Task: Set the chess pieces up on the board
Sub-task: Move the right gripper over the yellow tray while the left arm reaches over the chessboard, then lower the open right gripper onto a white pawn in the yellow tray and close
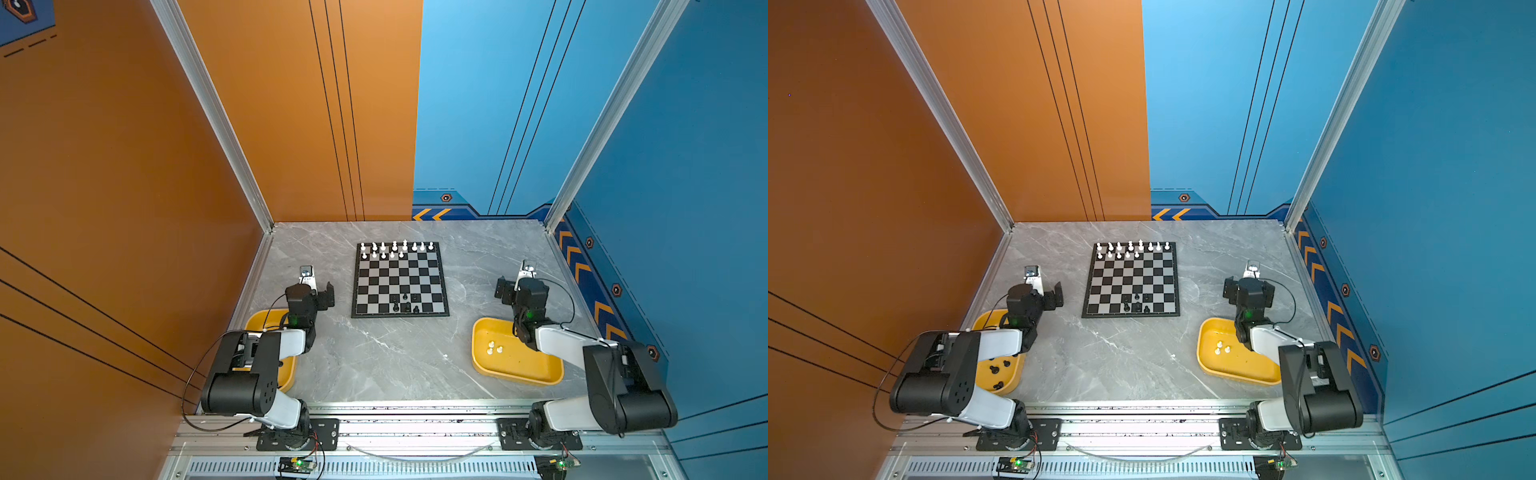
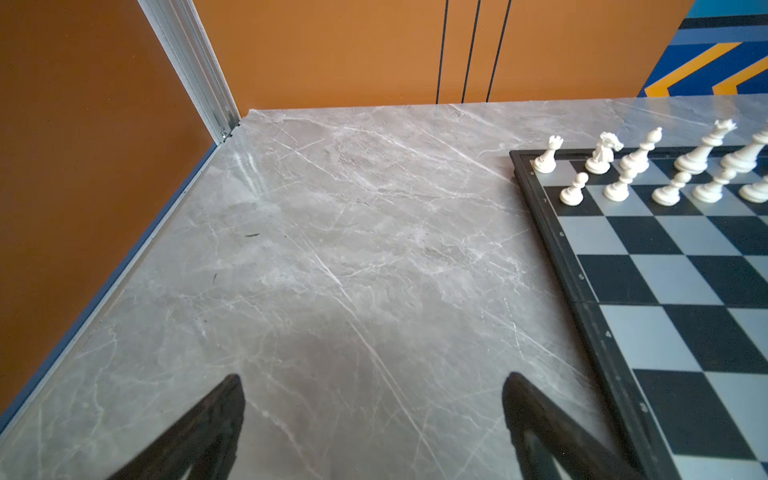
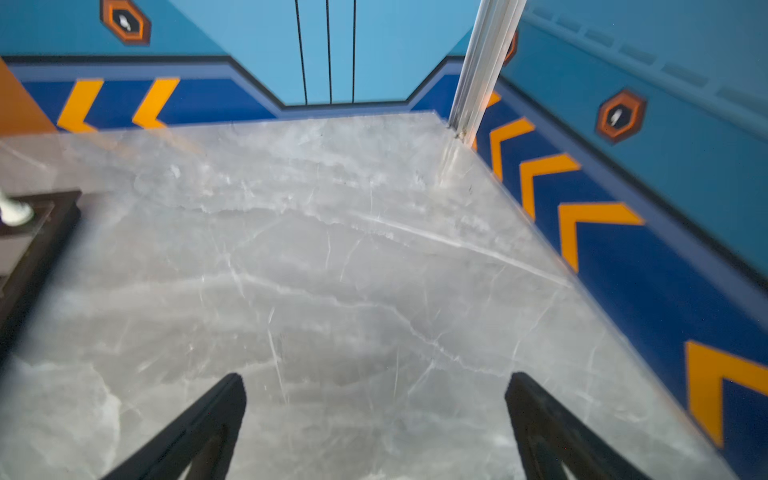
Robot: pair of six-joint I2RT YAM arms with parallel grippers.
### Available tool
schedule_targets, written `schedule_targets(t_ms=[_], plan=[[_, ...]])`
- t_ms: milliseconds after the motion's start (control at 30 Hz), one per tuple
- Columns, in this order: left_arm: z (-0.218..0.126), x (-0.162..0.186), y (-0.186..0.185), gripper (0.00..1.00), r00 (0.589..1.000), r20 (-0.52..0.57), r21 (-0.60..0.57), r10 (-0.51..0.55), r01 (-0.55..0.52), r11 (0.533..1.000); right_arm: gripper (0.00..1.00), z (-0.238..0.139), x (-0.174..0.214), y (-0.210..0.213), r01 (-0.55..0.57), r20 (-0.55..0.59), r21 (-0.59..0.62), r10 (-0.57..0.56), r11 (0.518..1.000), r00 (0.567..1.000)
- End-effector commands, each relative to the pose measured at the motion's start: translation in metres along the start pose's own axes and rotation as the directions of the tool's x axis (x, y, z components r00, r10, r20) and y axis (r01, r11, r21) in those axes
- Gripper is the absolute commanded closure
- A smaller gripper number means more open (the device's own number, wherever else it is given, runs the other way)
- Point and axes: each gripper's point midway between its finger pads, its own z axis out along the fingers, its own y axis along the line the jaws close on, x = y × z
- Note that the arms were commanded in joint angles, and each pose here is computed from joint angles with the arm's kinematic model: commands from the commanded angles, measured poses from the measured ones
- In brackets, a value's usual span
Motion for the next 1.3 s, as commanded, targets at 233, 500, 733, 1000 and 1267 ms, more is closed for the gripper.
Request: schedule_targets(t_ms=[233, 500, 733, 1000, 1267], plan=[[-0.013, -0.069, -0.013, 0.03, 0.999, -0.031, -0.016, 0.036, -0.036, 0.999, 0.00, -0.062, -0.017, -0.023, 0.012, -0.293, 0.145, 0.031, 0.989, 0.955], [-0.034, -0.119, -0.094, 0.02, 0.997, -0.063, 0.146, 0.048, -0.038, 0.989, 0.00, -0.122, -0.004, -0.025, -0.058, -0.381, 0.146, 0.110, 0.988, 0.918], [-0.076, -0.116, -0.200, 0.02, 0.982, -0.084, 0.341, 0.168, -0.130, 0.931, 0.30, -0.162, 0.016, -0.032, -0.108, -0.495, 0.123, 0.155, 0.987, 0.855], [-0.121, -0.096, -0.260, 0.02, 0.977, -0.104, 0.450, 0.185, -0.119, 0.885, 0.40, -0.174, 0.063, -0.018, -0.102, -0.652, 0.062, 0.117, 0.993, 0.749], [-0.155, -0.092, -0.283, 0.03, 0.967, -0.111, 0.504, 0.231, -0.145, 0.851, 0.42, -0.181, 0.102, 0.000, -0.117, -0.761, 0.015, 0.087, 0.993, 0.643]])
